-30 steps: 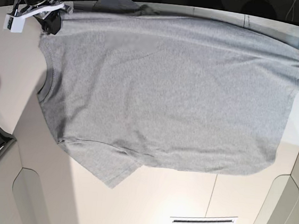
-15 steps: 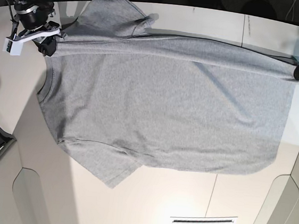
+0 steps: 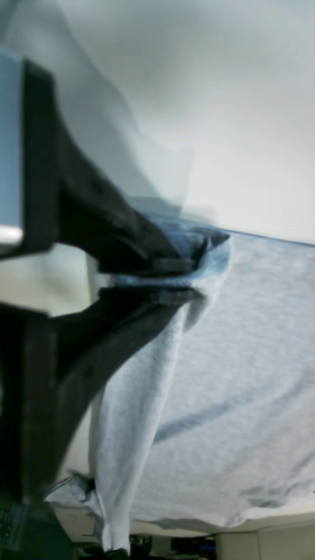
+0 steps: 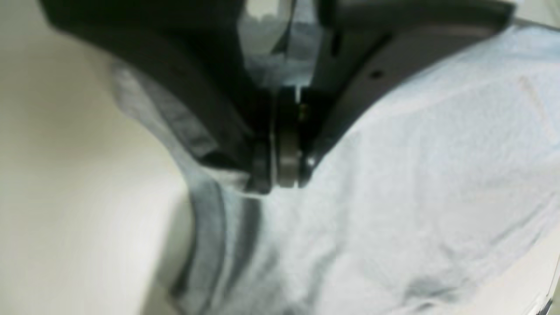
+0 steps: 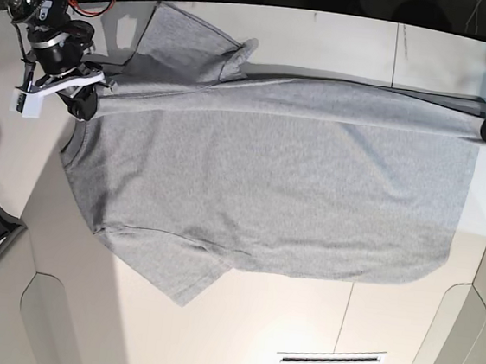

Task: Fold the T-shirt properly
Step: 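Lift the shirt with both grippers and drag it toward the robot, then swing the right gripper with its shirt corner across the sleeve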

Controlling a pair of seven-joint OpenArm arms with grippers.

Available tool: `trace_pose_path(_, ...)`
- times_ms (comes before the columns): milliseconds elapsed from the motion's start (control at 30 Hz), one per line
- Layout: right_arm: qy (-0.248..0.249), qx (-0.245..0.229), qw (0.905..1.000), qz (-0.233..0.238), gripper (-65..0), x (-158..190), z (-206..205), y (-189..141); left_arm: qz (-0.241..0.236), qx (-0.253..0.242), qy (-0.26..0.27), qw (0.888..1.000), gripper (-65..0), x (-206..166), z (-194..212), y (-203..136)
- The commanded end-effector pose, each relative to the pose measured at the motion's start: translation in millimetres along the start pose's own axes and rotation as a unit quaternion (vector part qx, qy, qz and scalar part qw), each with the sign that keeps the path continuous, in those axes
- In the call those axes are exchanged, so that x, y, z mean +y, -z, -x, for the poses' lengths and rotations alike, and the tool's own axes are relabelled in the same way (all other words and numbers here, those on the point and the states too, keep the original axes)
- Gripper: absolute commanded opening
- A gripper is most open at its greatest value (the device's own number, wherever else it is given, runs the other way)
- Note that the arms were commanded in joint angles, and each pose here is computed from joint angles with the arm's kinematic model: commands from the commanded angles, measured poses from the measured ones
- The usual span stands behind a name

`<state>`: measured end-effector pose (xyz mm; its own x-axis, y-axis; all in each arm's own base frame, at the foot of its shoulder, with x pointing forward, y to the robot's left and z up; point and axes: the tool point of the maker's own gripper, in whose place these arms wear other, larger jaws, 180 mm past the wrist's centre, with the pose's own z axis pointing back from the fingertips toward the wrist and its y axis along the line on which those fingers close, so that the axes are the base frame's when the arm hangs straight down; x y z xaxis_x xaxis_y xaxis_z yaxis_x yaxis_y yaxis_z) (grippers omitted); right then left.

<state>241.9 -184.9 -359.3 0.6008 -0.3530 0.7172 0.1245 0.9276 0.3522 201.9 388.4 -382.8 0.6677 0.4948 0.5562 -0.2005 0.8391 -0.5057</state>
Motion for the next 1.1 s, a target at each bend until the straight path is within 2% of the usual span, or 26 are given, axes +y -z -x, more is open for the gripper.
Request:
trace_pose_path(0,-0.013,-0.020,0.9997,-0.009,-65.0,6.5,-11.2,0.0,0.002,-0.022,0.015,1.000,-65.0,-1.9,-19.9,-6.4)
trace_pose_path(200,-0.055,-0.010,0.9984,-0.007,-65.0,18.6,-8.5,14.9,0.000,-0.020,0.018,1.000,-65.0,-1.3,-20.0,-6.0)
trace_pose_path(500,-0.036,0.002,0.9992,0.016,-65.0,2.6,-0.5,35.3,-0.005,-0.021,0.024,0.999,-65.0,-0.4,-22.0,-5.0)
trace_pose_path(833,-0.043,-0.001,0.9988,0.022,-65.0,-0.5,-0.6,35.9,-0.004,-0.036,0.024,0.999,-65.0,-1.1,-27.7,-5.0)
trace_pose_path(933,-0.048,-0.004,0.9985,0.026,-60.7,-1.9,-1.9,35.8,-0.003,-0.037,0.023,0.999,-65.0,-1.6,-28.1,-5.0)
trace_pose_path(1067,-0.056,-0.005,0.9980,0.029,-60.7,-5.6,-4.7,35.0,0.004,-0.043,0.018,0.999,-65.0,-4.0,-30.4,-5.1)
